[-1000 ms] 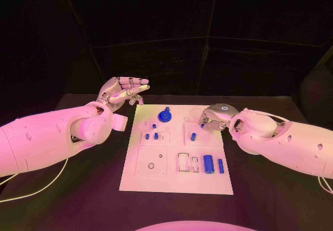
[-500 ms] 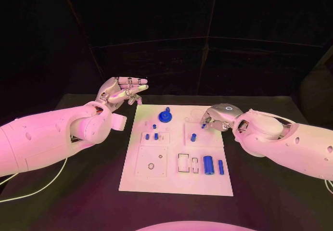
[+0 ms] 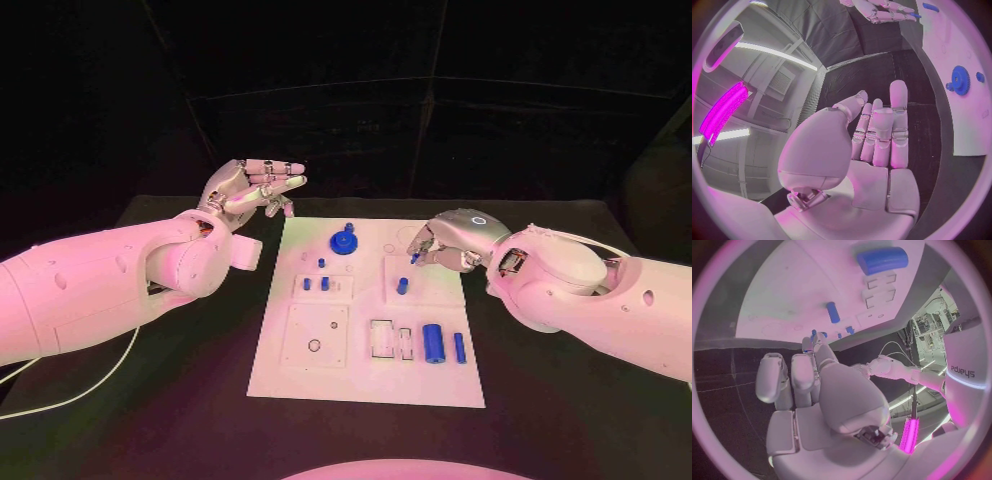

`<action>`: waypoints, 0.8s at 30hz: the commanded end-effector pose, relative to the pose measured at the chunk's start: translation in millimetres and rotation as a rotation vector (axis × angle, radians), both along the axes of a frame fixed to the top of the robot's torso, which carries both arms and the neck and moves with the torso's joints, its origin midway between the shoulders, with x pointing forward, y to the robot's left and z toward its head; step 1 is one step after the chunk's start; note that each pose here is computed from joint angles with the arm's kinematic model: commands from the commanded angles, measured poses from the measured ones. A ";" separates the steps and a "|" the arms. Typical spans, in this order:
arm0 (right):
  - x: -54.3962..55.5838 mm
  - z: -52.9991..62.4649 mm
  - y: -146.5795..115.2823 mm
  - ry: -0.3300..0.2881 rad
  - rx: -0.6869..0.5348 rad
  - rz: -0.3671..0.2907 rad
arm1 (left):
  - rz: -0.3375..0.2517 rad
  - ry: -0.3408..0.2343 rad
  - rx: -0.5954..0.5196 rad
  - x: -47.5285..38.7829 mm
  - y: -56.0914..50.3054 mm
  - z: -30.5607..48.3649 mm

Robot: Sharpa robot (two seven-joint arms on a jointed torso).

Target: Assemble the parts on the task board

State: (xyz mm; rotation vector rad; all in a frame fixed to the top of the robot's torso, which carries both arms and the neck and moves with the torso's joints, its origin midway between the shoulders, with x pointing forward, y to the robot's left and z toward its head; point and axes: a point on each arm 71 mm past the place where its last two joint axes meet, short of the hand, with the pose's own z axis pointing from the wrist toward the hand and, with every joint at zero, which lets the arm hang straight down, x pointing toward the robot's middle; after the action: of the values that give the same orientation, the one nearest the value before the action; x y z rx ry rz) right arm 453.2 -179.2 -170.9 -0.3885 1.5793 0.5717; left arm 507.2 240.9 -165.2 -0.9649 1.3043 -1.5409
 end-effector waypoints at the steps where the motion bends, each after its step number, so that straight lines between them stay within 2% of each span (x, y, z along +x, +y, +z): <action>1: -6.4 11.1 9.4 -0.033 0.048 0.023 | -0.012 -0.002 -0.009 0.2 -2.0 1.1; 8: -16.9 21.6 29.3 -0.046 0.083 0.079 | -0.015 -0.002 -0.010 0.0 -3.6 1.1; 16: -20.8 22.2 58.7 -0.029 0.101 0.144 | -0.020 -0.001 -0.012 -0.3 -5.8 1.2; 19: -20.9 17.4 73.7 -0.015 0.102 0.175 | -0.025 -0.001 -0.014 -0.9 -7.5 1.3; 24: -24.4 -0.4 91.9 0.018 0.082 0.219 | -0.034 0.000 -0.017 -1.4 -10.8 1.4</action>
State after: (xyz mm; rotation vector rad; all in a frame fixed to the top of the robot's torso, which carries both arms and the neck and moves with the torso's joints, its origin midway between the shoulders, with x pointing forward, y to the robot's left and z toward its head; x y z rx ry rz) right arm 429.1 -89.8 -170.1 -0.4722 1.5340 0.7947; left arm 506.2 232.6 -165.2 -0.9612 1.3145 -1.5593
